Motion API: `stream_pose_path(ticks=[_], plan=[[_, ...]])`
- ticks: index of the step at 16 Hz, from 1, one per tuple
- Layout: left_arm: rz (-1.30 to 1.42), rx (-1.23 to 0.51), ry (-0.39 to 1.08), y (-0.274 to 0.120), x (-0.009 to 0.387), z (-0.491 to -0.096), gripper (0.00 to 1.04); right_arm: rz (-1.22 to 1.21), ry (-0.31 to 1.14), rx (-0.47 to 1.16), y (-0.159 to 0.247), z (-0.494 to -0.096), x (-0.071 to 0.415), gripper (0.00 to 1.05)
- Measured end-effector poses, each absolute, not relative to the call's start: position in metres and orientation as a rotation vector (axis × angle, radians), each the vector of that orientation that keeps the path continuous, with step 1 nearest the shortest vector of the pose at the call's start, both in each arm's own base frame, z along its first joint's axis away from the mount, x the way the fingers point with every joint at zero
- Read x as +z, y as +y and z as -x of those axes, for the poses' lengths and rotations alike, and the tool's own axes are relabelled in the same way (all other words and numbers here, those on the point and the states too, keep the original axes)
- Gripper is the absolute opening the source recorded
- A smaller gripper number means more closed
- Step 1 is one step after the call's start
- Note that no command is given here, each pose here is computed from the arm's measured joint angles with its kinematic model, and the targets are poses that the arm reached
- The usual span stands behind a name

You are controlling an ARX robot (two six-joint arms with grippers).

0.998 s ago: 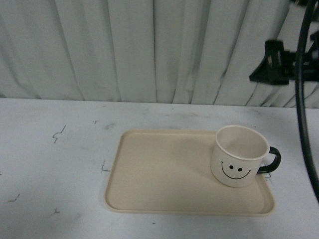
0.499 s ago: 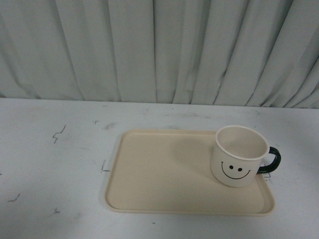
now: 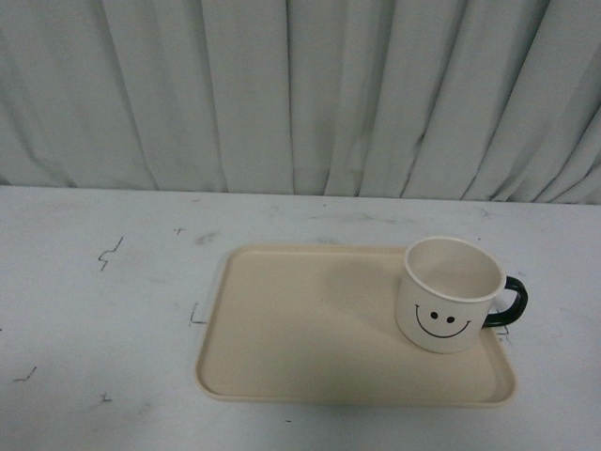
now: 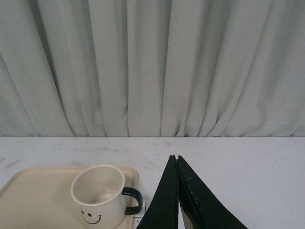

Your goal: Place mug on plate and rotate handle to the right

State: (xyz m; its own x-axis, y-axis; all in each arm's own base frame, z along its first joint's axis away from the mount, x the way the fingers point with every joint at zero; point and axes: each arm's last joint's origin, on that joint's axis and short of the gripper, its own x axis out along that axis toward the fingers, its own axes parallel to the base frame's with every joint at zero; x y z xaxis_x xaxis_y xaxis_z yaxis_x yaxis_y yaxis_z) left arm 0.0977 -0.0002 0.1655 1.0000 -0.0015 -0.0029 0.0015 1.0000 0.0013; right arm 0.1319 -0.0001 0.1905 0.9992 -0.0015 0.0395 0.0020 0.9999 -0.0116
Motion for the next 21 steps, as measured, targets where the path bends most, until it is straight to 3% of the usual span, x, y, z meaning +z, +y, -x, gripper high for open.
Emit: stream_pose_path(ticks=[1, 21], plan=[[-0.001, -0.002, 0.002, 0.000, 0.166, -0.098, 0.98, 0.010, -0.008, -0.002, 0.000, -0.129, 0.169, 0.02], [-0.001, -0.002, 0.002, 0.000, 0.166, -0.098, 0.98, 0.009, -0.014, 0.000, 0.000, -0.109, 0.170, 0.02]])
